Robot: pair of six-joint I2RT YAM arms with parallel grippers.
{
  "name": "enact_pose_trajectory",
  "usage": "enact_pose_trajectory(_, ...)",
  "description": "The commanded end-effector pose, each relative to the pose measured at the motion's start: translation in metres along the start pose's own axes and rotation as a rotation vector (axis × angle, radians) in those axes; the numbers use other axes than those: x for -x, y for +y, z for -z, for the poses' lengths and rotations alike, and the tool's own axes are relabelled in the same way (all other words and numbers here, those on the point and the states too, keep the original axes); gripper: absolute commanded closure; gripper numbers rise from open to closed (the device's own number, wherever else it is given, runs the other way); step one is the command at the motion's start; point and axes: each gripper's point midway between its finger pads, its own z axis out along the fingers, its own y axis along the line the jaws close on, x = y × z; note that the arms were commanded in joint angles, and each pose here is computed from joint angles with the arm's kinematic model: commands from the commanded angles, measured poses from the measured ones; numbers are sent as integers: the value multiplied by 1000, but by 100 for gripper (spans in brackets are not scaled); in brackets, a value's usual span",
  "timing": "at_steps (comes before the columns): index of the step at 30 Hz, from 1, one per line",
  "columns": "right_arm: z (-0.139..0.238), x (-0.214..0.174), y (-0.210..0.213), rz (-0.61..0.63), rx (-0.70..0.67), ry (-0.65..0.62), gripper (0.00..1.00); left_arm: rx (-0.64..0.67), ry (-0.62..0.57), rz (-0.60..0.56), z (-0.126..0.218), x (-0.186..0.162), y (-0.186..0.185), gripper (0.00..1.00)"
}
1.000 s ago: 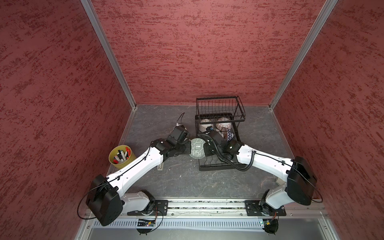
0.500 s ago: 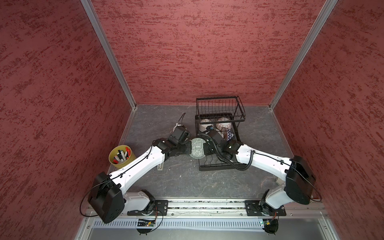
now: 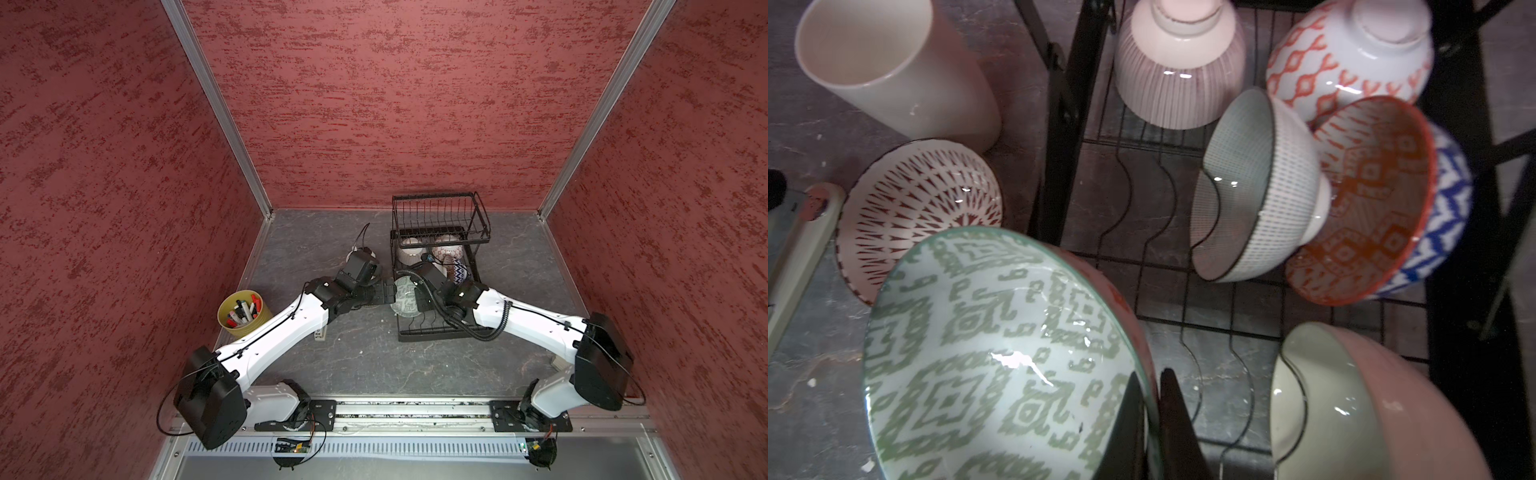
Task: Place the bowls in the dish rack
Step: 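Close the right gripper on the green-patterned bowl and open the left gripper, then carry the green-patterned bowl over the rack with the right while the left withdraws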
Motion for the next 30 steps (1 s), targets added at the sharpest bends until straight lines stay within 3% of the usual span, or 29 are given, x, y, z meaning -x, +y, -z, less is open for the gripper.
enact_pose_trajectory(1, 24, 32, -22, -29, -113, -122, 100, -4, -62, 6, 13, 9, 2, 0)
enact_pose_trajectory(10, 19, 41, -44, 47, -295, -158, 100, -3, -95, 28, 29, 5, 14, 1)
enact_pose_trajectory(30, 0, 71, -24, 209, -430, -255, 100, 25, -110, 77, 35, 2, 38, 0)
